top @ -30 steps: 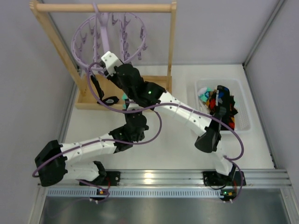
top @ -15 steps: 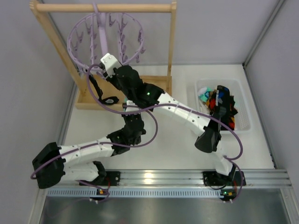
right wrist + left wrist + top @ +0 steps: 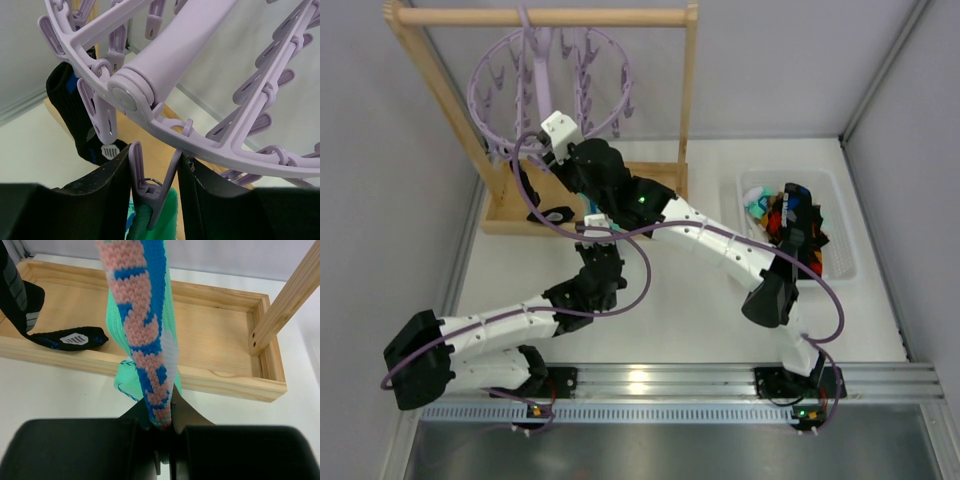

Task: Remove the socks clipped to the hanger

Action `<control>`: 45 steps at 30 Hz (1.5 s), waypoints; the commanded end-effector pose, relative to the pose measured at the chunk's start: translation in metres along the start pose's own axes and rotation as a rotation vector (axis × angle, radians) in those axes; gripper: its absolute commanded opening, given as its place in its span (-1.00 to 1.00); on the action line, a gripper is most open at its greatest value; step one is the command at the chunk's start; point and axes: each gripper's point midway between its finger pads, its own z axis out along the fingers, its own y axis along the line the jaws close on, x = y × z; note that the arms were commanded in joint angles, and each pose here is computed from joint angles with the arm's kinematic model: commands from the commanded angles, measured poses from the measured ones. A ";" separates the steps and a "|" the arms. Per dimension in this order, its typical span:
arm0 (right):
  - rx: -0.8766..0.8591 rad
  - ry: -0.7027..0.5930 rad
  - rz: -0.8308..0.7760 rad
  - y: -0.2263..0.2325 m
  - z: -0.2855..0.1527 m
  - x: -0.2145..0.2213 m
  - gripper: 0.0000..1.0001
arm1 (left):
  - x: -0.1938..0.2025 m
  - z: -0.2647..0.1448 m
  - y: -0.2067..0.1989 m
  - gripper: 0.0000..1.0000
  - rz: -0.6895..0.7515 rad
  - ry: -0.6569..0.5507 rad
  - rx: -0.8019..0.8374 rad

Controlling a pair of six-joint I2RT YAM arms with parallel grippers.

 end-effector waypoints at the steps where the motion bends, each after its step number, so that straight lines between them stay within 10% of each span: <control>1: 0.031 -0.129 0.068 -0.023 -0.016 -0.050 -0.24 | -0.004 -0.001 -0.011 -1.00 -0.002 0.011 0.046; 22: 0.143 -0.153 -0.022 -0.029 -0.029 -0.059 0.41 | -0.017 0.008 -0.025 -1.00 0.059 0.000 0.036; 45: 0.150 -0.158 -0.068 -0.029 -0.024 -0.063 -0.63 | 0.014 0.007 -0.027 -1.00 0.084 0.053 0.074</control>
